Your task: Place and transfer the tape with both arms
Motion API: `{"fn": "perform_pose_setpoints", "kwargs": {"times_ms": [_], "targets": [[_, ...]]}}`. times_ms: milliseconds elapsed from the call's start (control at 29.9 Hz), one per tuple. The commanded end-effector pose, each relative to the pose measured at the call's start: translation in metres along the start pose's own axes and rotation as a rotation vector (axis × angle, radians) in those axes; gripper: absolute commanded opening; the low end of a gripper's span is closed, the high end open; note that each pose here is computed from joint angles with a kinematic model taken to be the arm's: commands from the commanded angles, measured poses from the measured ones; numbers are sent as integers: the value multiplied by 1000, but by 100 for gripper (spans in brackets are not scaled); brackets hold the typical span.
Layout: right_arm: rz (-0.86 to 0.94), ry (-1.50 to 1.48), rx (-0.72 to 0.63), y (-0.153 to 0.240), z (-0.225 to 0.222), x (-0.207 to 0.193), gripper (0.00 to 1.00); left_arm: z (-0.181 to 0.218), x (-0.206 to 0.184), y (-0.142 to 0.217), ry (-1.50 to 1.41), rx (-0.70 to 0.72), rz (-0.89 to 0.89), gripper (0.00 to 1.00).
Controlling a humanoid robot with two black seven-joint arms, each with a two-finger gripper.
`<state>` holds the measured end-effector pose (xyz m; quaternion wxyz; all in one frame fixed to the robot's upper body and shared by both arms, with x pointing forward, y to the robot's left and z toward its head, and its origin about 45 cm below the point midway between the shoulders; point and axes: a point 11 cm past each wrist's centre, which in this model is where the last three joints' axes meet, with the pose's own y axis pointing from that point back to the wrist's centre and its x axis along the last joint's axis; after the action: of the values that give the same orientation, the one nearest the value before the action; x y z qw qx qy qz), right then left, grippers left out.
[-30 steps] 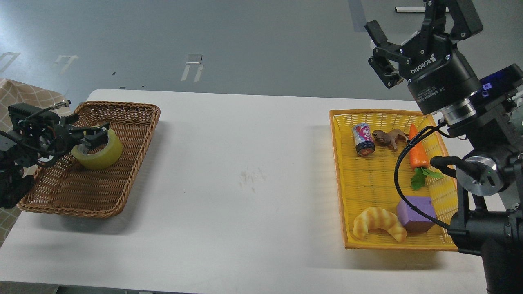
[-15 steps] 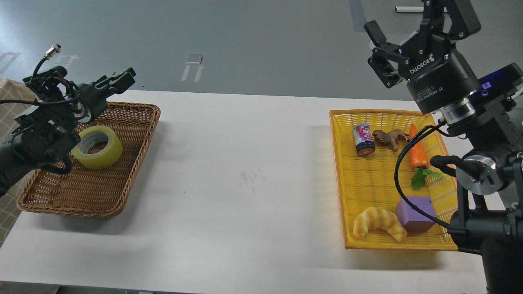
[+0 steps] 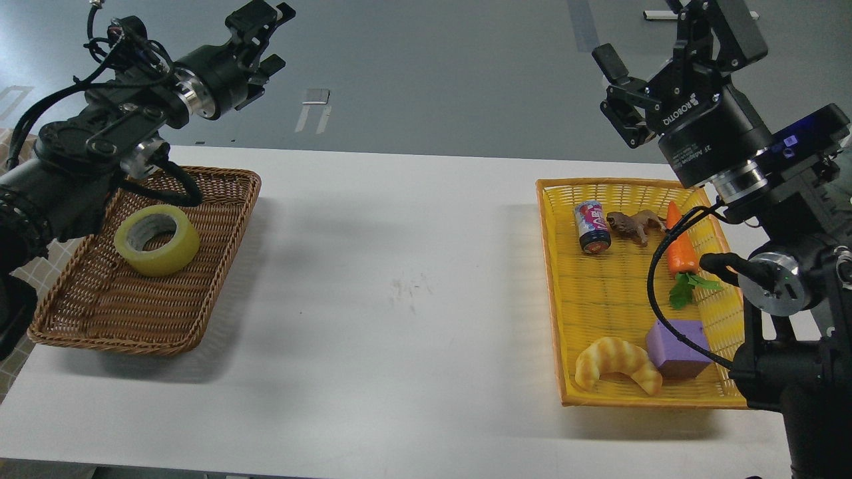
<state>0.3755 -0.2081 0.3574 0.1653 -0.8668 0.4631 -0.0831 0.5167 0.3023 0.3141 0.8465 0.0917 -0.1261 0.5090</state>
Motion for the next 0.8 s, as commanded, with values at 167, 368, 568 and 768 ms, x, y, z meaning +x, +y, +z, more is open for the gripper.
{"fn": "perform_pose_setpoints", "kwargs": {"times_ms": [167,368,568,768], "targets": [[1,15,-1,-9,-2,3,100,63,-17,-14,130,-182,-133,98],[-15,18,0,-15,-3,0,100,102,-17,-24,109,-257,-147,98],[-15,19,2,-19,-4,1,100,136,-59,-22,251,-438,-185,98],[-14,23,6,-23,-7,3,100,140,-94,1,314,-513,-219,98]]}}
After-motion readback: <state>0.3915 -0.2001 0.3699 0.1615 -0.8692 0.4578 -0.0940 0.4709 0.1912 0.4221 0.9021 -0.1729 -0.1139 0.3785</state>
